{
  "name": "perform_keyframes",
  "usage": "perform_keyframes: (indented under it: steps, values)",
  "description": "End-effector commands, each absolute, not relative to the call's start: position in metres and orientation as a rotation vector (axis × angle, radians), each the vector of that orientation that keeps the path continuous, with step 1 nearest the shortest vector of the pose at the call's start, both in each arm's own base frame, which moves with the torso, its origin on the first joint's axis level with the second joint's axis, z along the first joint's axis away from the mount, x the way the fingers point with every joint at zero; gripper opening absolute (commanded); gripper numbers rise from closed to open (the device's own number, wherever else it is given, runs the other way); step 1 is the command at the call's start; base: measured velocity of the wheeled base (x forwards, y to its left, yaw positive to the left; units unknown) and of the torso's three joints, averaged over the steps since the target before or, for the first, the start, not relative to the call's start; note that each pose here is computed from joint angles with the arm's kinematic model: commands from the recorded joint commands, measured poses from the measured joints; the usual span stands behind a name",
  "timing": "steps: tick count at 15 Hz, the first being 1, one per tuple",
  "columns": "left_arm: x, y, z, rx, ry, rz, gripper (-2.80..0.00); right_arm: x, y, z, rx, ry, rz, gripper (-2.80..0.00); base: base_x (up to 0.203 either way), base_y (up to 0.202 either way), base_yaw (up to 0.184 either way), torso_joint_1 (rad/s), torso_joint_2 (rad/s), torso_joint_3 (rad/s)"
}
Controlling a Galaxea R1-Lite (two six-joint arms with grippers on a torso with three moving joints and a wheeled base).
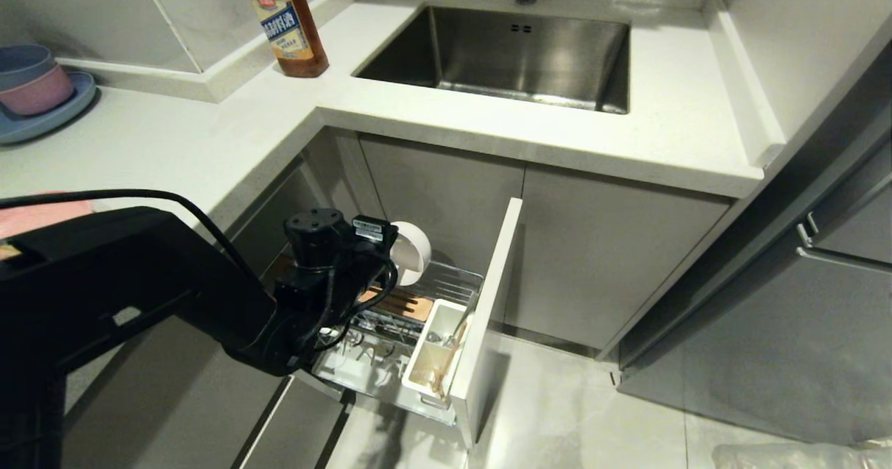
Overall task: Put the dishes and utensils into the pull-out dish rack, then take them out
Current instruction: Pick up the bowl and place it in the cupboard
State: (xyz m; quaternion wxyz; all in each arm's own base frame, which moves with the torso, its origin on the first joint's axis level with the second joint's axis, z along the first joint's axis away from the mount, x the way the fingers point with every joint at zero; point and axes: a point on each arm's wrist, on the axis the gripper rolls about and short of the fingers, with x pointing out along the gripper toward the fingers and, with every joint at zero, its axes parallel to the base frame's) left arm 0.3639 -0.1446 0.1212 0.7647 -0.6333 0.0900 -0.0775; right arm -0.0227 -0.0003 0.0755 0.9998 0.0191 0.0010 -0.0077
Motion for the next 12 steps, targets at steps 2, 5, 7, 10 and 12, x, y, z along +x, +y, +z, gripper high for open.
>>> perform_keyframes:
  steps: [2, 5, 7, 10, 12]
  values:
    - [0.369, -0.144, 0.105, -1.385, 0.218, -0.138, -2.8, -0.022, 0.0, 0.075, 0.038, 0.004, -0.015, -2.8, 0.0, 0.0, 0.0, 0.0, 0.0, 0.0]
    - [0.372, -0.144, 0.102, -1.427, 0.195, -0.156, -2.8, -0.023, 0.0, 0.075, 0.038, 0.004, -0.015, -2.8, 0.0, 0.0, 0.0, 0.0, 0.0, 0.0]
    - [0.373, -0.145, 0.101, -1.438, 0.166, -0.183, -2.8, -0.022, 0.0, 0.075, 0.038, 0.006, -0.015, -2.8, 0.0, 0.0, 0.0, 0.0, 0.0, 0.0]
    - [0.378, -0.144, 0.095, -1.444, 0.149, -0.195, -2.8, -0.023, 0.0, 0.075, 0.038, 0.004, -0.015, -2.8, 0.0, 0.0, 0.0, 0.0, 0.0, 0.0]
    - [0.379, -0.144, 0.094, -1.449, 0.137, -0.219, -2.8, -0.022, 0.0, 0.075, 0.038, 0.004, -0.015, -2.8, 0.0, 0.0, 0.0, 0.0, 0.0, 0.0]
